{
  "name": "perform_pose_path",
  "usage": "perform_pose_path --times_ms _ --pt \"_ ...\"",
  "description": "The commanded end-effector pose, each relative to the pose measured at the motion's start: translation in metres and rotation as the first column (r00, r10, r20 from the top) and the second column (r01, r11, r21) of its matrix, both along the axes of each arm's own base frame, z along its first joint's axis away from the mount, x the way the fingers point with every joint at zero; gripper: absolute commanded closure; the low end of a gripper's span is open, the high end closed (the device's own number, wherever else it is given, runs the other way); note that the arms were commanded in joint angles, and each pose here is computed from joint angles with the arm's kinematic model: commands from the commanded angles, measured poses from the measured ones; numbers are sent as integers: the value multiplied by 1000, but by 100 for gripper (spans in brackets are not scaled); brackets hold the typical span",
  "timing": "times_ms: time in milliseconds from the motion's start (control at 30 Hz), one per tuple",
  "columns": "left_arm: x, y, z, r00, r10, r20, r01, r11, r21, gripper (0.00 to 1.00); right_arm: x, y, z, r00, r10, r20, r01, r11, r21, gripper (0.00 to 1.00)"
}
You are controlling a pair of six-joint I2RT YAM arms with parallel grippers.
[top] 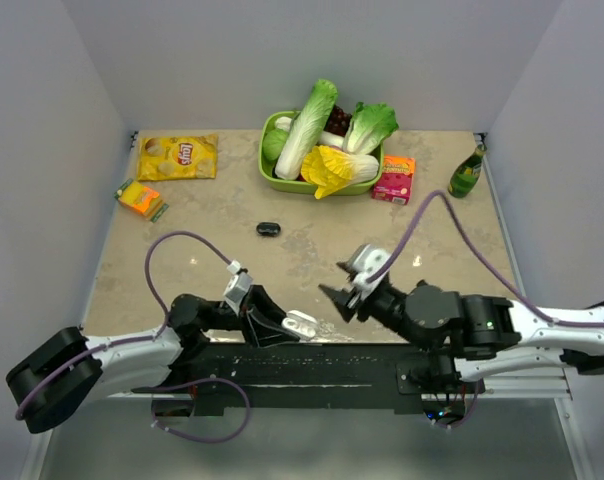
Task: Insert the wireless bluetooth earbuds into the charging case
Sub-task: Place the earbud in the charging case, then move the earbud to the center of the board.
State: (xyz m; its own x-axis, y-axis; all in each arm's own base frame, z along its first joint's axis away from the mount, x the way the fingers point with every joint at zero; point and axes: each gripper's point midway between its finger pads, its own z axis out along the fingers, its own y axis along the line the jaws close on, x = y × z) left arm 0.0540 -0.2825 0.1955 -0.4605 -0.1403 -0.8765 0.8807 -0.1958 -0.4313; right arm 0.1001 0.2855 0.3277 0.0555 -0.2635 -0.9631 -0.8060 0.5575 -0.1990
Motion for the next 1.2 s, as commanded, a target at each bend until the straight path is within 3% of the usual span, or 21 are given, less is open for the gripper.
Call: perform_pose_path --times_ms 0,33,67,267,567,733,900,1167 --pt "26 5 42 962 209 175 -178 967 -181 100 61 -53 -9 915 -371 -156 391 911 133 45" --pt "29 6 44 954 234 189 -199 961 -190 100 64 -49 -22 918 -340 -206 368 922 121 45" --pt "33 6 48 939 264 219 -222 955 -199 100 84 -64 -45 880 -411 -239 441 893 88 45" --pt "50 7 50 889 373 264 -329 924 -196 100 95 -55 -126 787 -432 -441 493 869 28 45" --pt "71 15 34 822 521 230 -504 854 -132 100 114 -56 -211 661 -492 -567 560 826 -64 47" --pt "68 23 33 815 538 218 -519 843 -140 100 118 -52 -252 614 -481 -625 533 837 -121 48" --pt "68 24 26 819 533 212 -520 846 -118 100 118 -45 -267 598 -474 -647 520 843 -137 68" --pt "66 23 20 829 520 205 -510 854 -107 100 120 -55 -279 564 -526 -637 558 811 -176 83"
